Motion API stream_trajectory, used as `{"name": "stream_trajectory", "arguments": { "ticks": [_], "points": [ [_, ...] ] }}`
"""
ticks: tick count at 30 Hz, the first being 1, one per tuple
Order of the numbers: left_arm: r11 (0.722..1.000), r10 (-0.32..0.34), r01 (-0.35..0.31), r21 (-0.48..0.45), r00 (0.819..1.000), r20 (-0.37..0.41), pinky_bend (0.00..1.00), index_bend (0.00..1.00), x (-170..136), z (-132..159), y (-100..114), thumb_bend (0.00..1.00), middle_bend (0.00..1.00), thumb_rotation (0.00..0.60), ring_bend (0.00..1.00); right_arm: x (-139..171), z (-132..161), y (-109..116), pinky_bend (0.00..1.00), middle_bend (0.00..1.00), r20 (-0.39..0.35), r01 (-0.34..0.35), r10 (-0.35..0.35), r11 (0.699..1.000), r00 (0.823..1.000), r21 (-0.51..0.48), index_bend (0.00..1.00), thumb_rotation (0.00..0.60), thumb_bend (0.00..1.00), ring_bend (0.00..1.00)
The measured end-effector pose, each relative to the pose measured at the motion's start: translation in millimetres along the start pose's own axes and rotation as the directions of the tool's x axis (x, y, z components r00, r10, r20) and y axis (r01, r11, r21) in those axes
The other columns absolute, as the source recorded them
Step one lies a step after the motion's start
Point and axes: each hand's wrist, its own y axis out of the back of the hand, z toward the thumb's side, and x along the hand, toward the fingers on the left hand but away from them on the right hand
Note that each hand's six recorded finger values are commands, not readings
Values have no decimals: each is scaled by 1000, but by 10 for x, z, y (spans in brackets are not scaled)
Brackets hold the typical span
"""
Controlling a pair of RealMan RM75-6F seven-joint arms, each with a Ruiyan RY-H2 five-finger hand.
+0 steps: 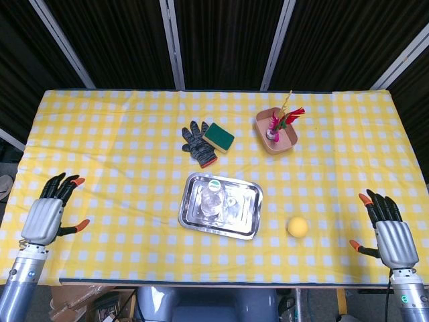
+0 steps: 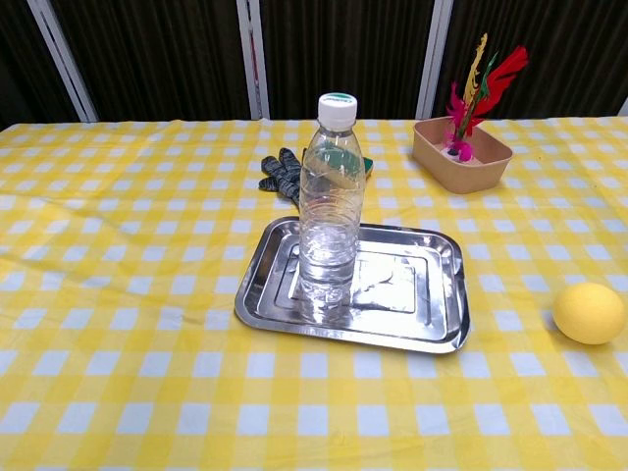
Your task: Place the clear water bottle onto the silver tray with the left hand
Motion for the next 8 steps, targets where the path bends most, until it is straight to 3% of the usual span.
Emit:
{"name": "stream_trajectory", "arguments": {
  "ticks": [3,8],
  "points": [
    [995,40,-35,97,998,-49,0,157,-159,-149,74,209,98,600,0,-13,5,-22,0,0,-4,3,-3,1000,1000,15,81,600,49,0],
    [995,39,-33,99,997,-60,0,165,-332,-239,111,209,102,600,0,-21,25,-8,0,0,-8,16,-16,1000,1000,8,81,600,50,0]
  ]
}}
